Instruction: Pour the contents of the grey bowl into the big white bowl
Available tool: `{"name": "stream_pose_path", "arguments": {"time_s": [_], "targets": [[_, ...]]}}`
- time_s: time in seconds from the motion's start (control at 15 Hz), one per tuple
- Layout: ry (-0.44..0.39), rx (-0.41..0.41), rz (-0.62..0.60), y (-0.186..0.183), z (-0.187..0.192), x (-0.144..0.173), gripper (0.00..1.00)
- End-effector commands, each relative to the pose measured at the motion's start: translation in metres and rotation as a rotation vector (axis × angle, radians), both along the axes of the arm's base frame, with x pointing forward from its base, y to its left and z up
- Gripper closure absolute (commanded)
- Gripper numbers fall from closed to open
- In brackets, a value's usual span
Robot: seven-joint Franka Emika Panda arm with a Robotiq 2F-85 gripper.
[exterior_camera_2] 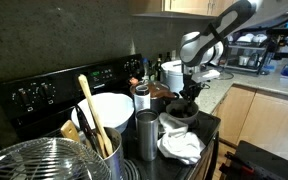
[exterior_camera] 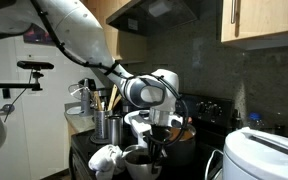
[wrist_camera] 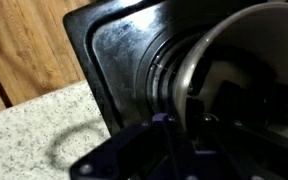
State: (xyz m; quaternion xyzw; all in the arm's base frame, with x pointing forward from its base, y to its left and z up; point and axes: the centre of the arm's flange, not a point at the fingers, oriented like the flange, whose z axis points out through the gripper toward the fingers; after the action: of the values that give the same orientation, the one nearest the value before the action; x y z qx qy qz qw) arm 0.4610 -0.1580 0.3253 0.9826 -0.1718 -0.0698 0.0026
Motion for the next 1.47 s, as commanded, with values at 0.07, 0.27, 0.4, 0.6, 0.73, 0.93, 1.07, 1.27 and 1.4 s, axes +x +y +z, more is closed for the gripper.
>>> {"name": "stream_pose_path", "arguments": {"time_s": [0.07,0.27,0.4,0.6,0.73,0.93,1.07,1.27,1.4], "targets": [[-0.005,0.040,0.000,0.005,0.023,-0.010,0.94],[0.014,0.042,-0.005,0.004,0.015,-0.013,0.94],[0.019,0.037,-0.009,0.003,0.013,-0.013,0.95],[0.024,0.036,-0.012,0.002,0.010,-0.013,0.94],[0.013,0.058,-0.020,0.000,0.011,-0.016,0.94],[-0.015,0.104,-0.039,-0.009,0.022,-0.023,0.95],[-0.025,0.116,-0.038,-0.011,0.029,-0.030,0.95],[-0.031,0.135,-0.038,-0.010,0.032,-0.039,0.95],[-0.031,0.154,-0.033,-0.007,0.027,-0.042,0.95]]}}
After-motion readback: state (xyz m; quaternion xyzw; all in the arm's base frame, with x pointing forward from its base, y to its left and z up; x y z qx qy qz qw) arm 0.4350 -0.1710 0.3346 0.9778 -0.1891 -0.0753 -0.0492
